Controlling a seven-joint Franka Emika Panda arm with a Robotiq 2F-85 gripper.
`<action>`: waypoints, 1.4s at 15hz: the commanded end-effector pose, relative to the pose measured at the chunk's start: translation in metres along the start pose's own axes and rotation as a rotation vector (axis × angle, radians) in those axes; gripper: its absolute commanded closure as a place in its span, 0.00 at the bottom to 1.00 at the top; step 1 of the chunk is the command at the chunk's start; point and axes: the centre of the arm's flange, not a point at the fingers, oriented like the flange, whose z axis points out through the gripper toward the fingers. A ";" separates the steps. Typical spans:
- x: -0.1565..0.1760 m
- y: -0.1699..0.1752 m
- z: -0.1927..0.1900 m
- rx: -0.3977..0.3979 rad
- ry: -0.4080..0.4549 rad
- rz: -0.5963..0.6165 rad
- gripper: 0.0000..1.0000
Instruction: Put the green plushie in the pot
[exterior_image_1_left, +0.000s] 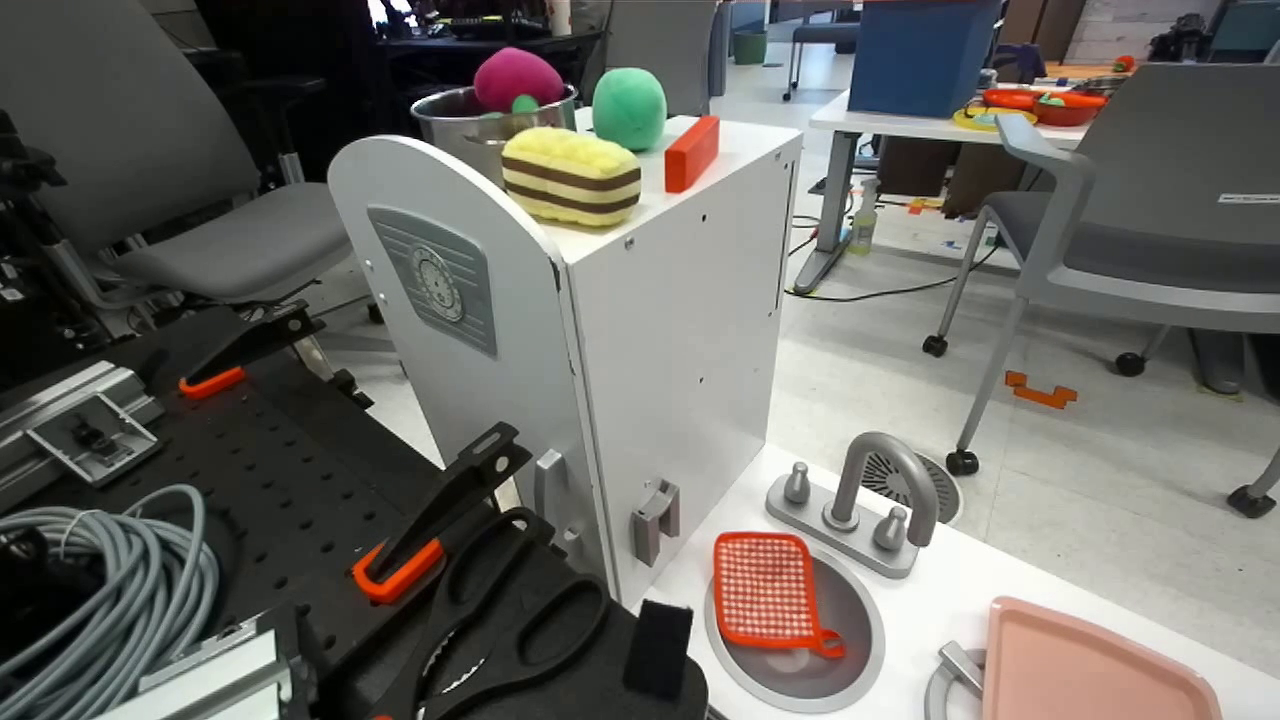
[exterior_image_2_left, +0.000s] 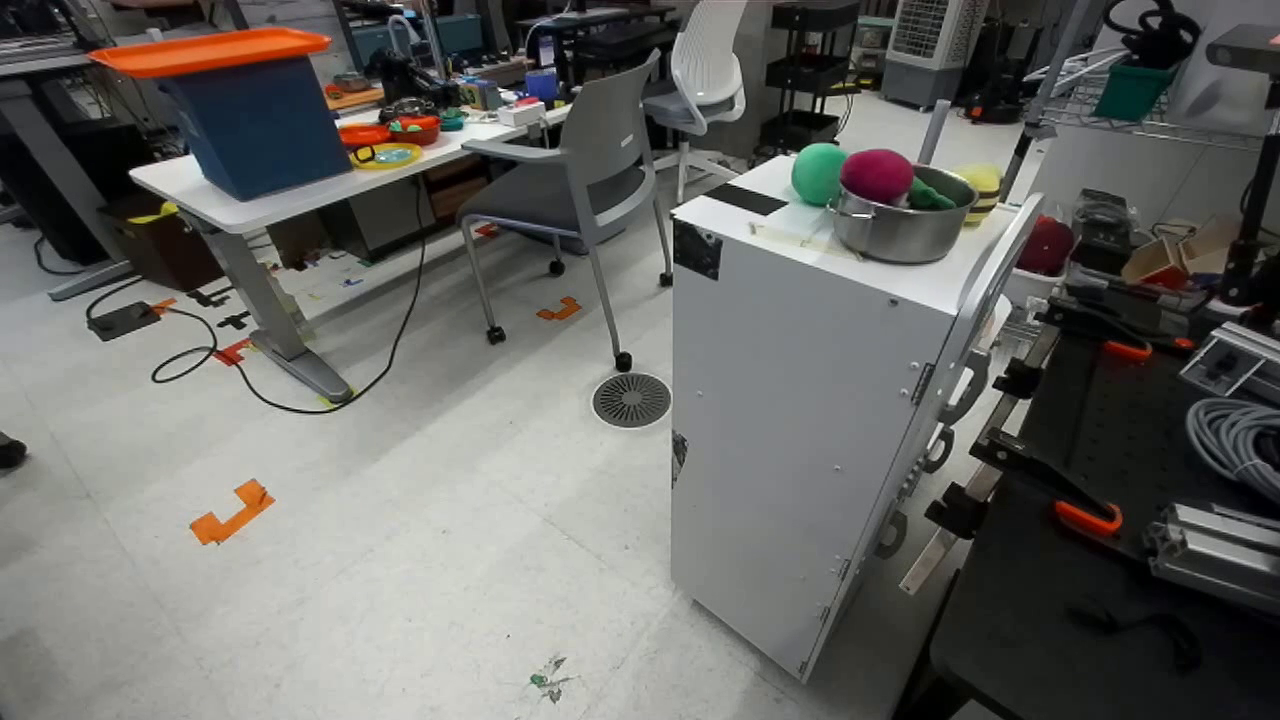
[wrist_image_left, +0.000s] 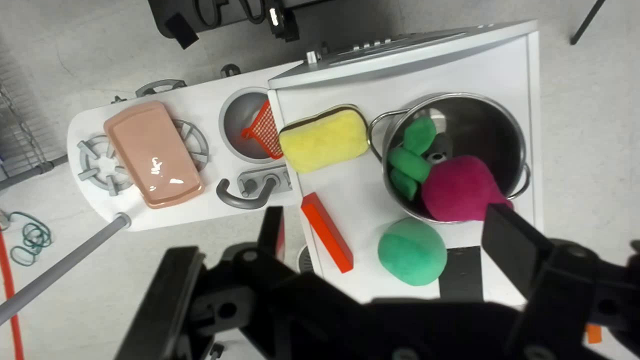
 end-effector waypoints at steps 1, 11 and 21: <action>0.015 0.005 0.024 -0.043 0.044 0.077 0.00; 0.050 0.008 0.049 -0.033 0.139 0.474 0.00; 0.071 0.005 0.058 0.051 0.088 0.598 0.00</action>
